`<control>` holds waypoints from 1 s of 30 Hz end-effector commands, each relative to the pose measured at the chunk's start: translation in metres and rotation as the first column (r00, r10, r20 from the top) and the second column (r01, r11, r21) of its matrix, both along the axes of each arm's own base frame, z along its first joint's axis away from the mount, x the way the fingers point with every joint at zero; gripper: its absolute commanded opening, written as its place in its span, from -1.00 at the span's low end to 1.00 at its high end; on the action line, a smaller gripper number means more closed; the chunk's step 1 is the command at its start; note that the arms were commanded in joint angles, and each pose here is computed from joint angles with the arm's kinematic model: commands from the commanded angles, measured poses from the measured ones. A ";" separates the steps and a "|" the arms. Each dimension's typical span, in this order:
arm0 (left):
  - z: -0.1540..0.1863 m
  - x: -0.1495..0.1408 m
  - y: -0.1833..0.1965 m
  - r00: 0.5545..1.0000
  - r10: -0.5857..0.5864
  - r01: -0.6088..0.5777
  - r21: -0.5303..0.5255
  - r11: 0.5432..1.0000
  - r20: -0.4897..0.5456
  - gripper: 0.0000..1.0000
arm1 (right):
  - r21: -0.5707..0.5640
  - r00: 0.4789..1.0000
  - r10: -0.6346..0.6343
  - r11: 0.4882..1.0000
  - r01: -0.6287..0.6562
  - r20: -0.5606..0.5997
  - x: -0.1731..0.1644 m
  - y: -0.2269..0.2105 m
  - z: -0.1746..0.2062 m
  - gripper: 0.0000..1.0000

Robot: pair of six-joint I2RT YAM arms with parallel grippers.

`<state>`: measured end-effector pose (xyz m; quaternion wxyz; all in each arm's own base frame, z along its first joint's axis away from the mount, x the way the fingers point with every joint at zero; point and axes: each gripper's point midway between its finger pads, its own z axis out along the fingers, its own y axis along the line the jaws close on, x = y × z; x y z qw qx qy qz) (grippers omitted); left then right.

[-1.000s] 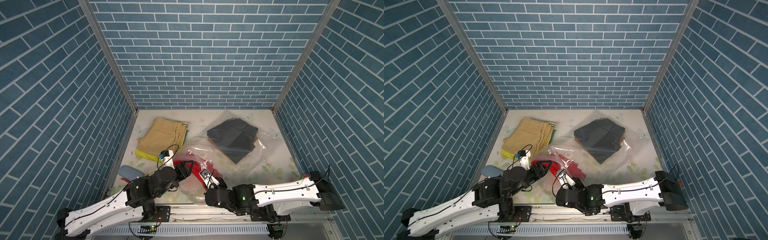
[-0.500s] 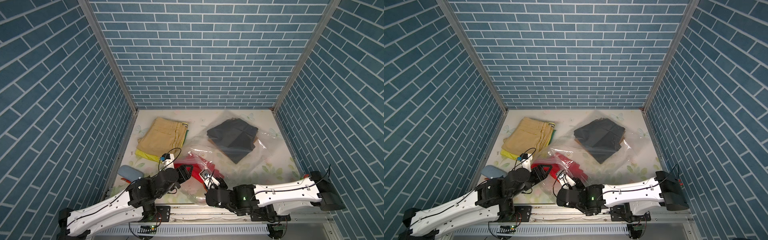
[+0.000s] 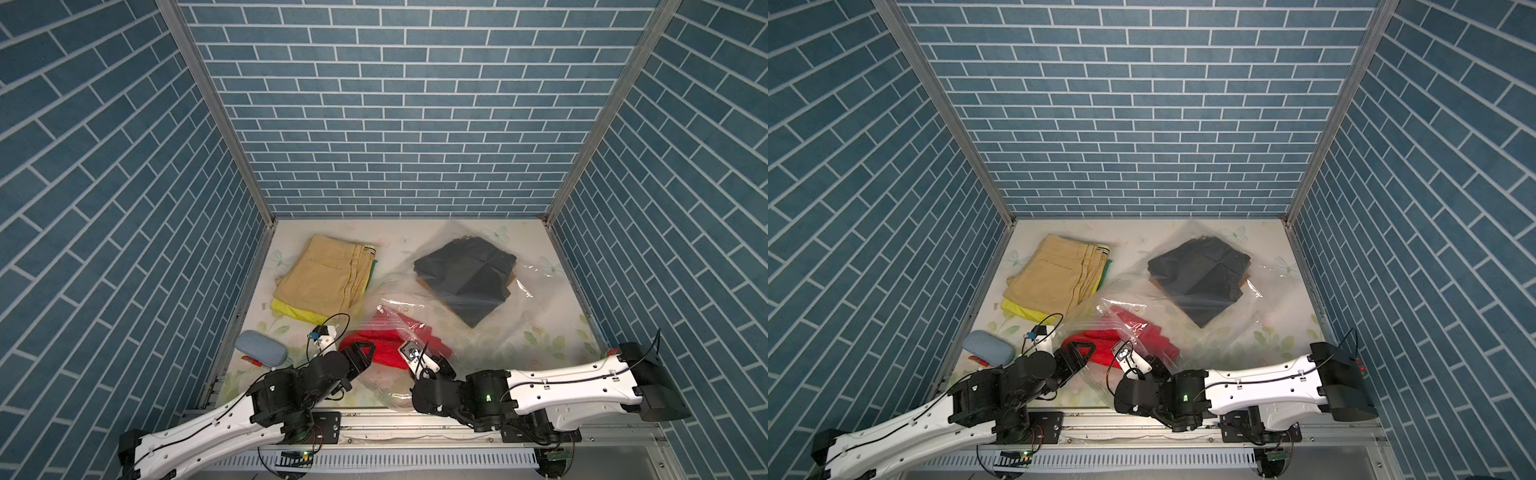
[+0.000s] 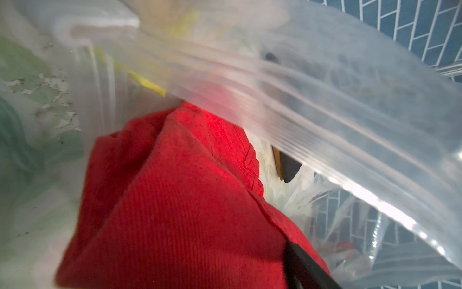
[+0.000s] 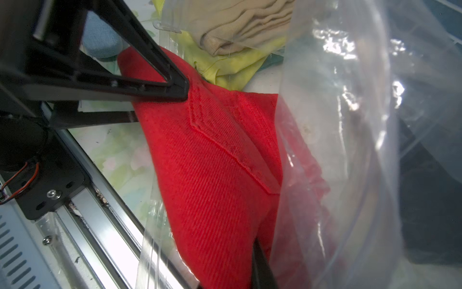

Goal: Take the trousers out of the vacuum bag
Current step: Take out the trousers from the vacuum bag.

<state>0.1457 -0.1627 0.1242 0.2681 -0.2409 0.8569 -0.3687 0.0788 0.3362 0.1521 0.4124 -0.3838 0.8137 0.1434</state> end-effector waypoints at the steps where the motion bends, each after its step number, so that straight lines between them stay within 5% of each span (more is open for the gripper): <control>1: -0.014 0.008 0.011 0.998 0.062 -0.062 0.034 0.997 -0.002 0.70 | 0.042 1.000 -0.006 0.999 0.005 0.028 0.003 0.005 0.009 -1.00; 8: -0.017 0.026 0.018 0.992 0.122 -0.122 -0.013 0.992 0.018 0.65 | 0.040 1.000 0.013 0.999 -0.014 0.026 0.000 0.006 0.007 -1.00; 19: 0.001 0.044 0.009 0.993 0.110 -0.107 -0.061 0.992 0.049 -0.74 | 0.032 0.999 0.043 0.999 -0.043 0.011 -0.004 0.008 0.001 -0.94; 22: 0.008 0.047 0.009 0.992 0.111 -0.108 -0.054 0.993 0.060 -1.00 | 0.027 0.995 0.102 0.994 -0.102 -0.019 -0.014 0.013 -0.002 -0.62; 25: 0.011 0.049 0.007 0.992 0.108 -0.105 -0.041 0.994 0.064 -1.00 | 0.051 0.980 0.189 0.981 -0.186 -0.060 -0.028 0.017 0.002 -0.23; 30: 0.019 0.054 0.005 0.991 0.110 -0.108 -0.031 0.994 0.073 -1.00 | 0.114 0.944 0.313 0.947 -0.301 -0.109 -0.053 0.016 0.027 0.13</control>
